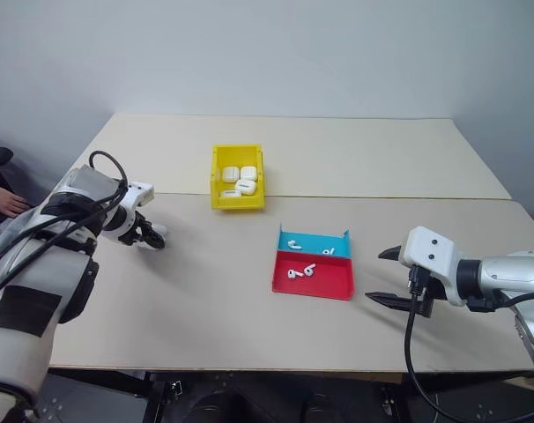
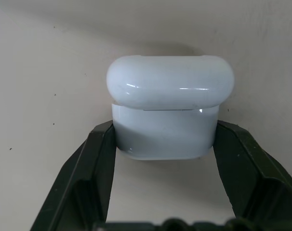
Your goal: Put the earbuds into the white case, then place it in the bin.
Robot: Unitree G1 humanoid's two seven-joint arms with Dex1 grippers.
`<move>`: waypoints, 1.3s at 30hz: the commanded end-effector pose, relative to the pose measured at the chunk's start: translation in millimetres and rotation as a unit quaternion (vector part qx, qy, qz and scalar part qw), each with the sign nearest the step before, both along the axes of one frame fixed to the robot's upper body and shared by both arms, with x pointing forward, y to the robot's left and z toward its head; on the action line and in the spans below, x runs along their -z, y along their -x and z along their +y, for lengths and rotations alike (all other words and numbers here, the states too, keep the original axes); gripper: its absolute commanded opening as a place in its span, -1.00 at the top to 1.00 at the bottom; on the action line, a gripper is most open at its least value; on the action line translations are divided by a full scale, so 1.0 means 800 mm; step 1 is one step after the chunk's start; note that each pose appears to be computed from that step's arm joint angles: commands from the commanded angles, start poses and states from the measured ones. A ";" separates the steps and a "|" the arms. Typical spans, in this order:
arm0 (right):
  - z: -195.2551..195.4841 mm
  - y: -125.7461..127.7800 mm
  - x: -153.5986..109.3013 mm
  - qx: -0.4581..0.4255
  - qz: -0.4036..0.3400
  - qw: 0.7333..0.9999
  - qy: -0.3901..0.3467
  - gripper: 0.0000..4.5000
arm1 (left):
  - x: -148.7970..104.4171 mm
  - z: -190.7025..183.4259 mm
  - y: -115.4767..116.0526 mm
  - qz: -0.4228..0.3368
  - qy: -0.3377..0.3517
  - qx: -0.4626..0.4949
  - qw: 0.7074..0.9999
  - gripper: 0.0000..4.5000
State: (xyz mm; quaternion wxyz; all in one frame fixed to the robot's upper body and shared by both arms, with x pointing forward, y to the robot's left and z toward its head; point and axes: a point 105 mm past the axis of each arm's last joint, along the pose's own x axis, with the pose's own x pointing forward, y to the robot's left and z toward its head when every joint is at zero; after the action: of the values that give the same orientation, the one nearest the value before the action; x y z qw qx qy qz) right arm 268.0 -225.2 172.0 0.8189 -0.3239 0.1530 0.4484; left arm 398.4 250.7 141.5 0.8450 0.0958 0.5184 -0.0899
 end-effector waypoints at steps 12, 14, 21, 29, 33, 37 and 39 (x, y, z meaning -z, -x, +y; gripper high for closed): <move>0.015 0.005 -0.055 -0.056 -0.055 0.995 0.058 -1.00 | -0.168 -0.115 0.057 -0.369 0.122 0.297 0.872 -0.22; 0.029 0.009 -0.061 -0.099 -0.047 0.991 0.076 -1.00 | -0.169 -0.139 0.079 -0.466 0.170 0.330 0.803 -0.22; 0.071 0.000 -0.057 -0.197 -0.034 0.967 0.156 -1.00 | -0.107 -0.169 0.124 -0.561 0.239 0.408 0.680 -0.22; 0.124 -0.034 -0.031 -0.226 -0.007 0.955 0.193 -0.46 | -0.034 -0.170 0.171 -0.541 0.301 0.504 0.603 -0.22; 0.135 -0.041 -0.009 -0.220 -0.002 0.951 0.217 0.01 | -0.017 -0.168 0.181 -0.547 0.300 0.511 0.591 -0.22; 0.150 -0.051 0.004 -0.212 -0.004 0.949 0.232 0.01 | 0.000 -0.165 0.198 -0.538 0.304 0.531 0.579 -0.22; 0.159 -0.056 0.008 -0.215 -0.006 0.947 0.241 0.01 | 0.005 -0.165 0.202 -0.534 0.309 0.527 0.584 -0.22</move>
State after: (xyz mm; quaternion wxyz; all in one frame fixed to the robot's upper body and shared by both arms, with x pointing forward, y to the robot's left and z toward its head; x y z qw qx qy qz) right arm 307.8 -101.3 155.4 0.5987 -0.5212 0.1915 0.5773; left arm 241.0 119.8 131.7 0.7610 0.1114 -0.2070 -0.6047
